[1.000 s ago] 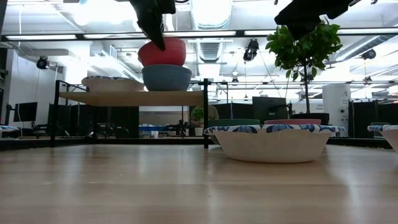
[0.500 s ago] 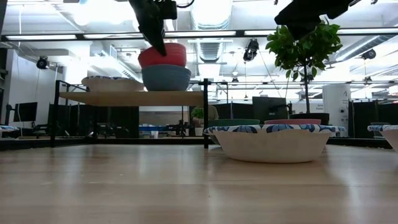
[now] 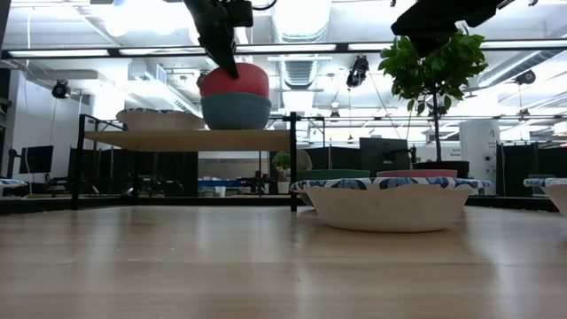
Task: Place and stack bowls onto a shelf
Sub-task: Stack the orange bowl on top of the blue bowl
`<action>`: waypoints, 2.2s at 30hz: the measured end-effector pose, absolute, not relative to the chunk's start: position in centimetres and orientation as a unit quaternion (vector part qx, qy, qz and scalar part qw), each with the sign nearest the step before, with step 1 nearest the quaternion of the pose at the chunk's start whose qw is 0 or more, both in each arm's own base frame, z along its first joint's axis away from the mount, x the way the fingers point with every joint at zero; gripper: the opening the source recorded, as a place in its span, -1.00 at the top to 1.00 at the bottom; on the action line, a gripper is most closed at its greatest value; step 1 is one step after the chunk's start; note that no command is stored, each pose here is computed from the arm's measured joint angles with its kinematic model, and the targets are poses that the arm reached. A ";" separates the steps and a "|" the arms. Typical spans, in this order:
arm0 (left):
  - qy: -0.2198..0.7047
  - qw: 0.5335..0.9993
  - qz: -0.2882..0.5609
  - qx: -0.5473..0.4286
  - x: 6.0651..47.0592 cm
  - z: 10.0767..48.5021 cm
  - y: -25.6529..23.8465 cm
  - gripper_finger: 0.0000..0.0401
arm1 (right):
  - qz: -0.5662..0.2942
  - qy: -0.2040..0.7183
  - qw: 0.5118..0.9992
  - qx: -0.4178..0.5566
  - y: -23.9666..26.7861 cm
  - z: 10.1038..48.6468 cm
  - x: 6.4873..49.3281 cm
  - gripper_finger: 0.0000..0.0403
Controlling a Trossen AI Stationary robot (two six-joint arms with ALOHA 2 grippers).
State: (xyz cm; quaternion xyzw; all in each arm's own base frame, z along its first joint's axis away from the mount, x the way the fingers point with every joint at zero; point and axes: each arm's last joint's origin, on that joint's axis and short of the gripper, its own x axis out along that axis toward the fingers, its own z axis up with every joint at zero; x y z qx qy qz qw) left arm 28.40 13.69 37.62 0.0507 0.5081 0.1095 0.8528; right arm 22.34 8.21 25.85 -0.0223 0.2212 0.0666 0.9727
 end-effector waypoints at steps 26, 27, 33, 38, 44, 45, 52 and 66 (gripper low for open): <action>0.507 0.853 0.113 0.046 27.7 38.2 13.2 -0.07 | 0.067 0.222 0.973 -0.022 8.2 25.8 22.3 0.79; 0.507 0.853 0.113 0.046 27.6 38.3 13.1 -0.09 | 0.067 0.222 0.972 -0.022 8.2 25.8 22.3 0.79; 0.498 0.858 0.116 0.047 26.9 40.4 12.8 -0.10 | 0.060 0.221 0.973 -0.027 8.2 25.8 22.3 0.79; 0.453 0.883 0.119 0.041 26.9 42.2 12.7 -0.10 | 0.060 0.221 0.973 -0.027 8.2 25.8 22.3 0.79; 0.392 0.911 0.125 0.037 27.9 42.9 13.0 0.00 | 0.060 0.222 0.973 -0.028 8.2 25.8 22.3 0.79; 0.382 0.915 0.129 0.035 28.1 42.9 13.1 0.04 | 0.060 0.222 0.973 -0.028 8.2 25.8 22.3 0.79; 0.375 0.917 0.136 0.022 29.1 41.2 13.6 0.38 | 0.060 0.222 0.973 -0.028 8.2 25.7 22.3 0.79; 0.397 0.907 0.137 0.007 29.8 37.0 14.0 0.82 | 0.060 0.222 0.973 -0.028 8.2 25.7 22.3 0.79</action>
